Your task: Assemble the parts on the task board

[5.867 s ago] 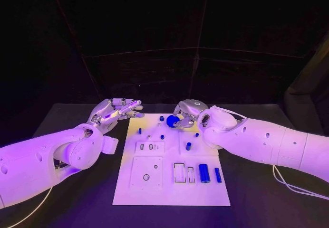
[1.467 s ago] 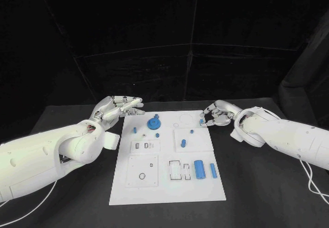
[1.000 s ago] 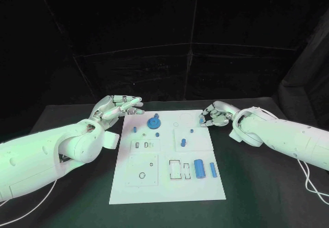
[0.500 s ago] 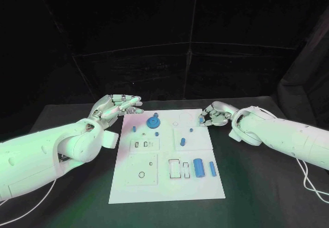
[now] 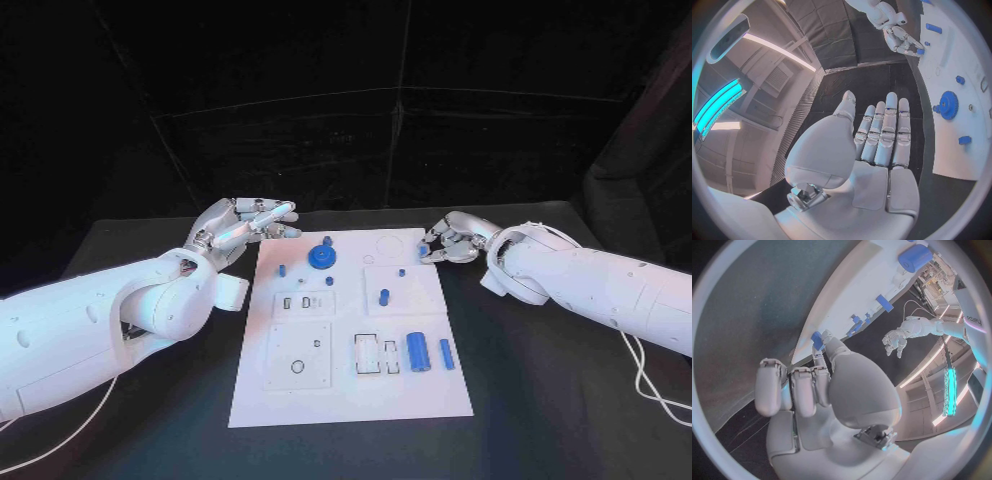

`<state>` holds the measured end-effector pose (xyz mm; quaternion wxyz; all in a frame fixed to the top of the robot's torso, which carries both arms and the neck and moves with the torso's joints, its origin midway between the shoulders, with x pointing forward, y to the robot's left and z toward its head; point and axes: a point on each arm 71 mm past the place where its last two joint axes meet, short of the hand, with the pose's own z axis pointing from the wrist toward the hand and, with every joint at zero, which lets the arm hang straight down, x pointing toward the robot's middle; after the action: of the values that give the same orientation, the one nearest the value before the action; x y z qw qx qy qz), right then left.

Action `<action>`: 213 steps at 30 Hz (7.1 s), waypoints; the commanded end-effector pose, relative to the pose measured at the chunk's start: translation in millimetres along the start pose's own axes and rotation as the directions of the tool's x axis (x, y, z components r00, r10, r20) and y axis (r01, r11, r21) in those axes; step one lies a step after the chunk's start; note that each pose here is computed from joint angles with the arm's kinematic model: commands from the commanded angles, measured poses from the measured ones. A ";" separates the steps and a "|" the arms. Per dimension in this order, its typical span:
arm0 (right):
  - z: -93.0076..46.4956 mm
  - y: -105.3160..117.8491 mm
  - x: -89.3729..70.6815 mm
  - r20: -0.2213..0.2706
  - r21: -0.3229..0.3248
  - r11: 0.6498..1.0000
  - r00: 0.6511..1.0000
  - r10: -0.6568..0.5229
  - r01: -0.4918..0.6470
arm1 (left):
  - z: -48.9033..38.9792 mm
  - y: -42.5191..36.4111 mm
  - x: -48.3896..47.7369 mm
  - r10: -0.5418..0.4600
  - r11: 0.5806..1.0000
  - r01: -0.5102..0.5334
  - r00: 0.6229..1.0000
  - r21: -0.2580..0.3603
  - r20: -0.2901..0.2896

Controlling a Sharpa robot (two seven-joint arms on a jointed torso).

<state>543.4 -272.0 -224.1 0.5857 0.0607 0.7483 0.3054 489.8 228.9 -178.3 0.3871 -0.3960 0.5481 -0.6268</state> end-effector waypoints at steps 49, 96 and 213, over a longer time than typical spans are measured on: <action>27.3 181.8 107.6 -0.102 -0.167 0.979 0.985 -0.136 0.118 | 0.1 -5.0 0.7 -0.005 1.000 0.005 1.000 0.013 -0.012; 21.7 188.1 136.6 -0.179 -0.183 0.956 0.949 -0.261 0.229 | 1.3 -4.0 -3.4 -0.001 1.000 0.001 1.000 0.010 -0.005; -20.7 109.2 0.7 -0.091 -0.111 0.924 0.930 0.357 -0.366 | 66.4 43.6 61.5 0.588 0.131 -0.919 0.375 -0.373 -0.717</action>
<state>494.5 -192.1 -166.2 0.4914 0.1505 0.7262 0.4567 529.8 143.7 -211.7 0.3392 -0.0356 0.9334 -0.1116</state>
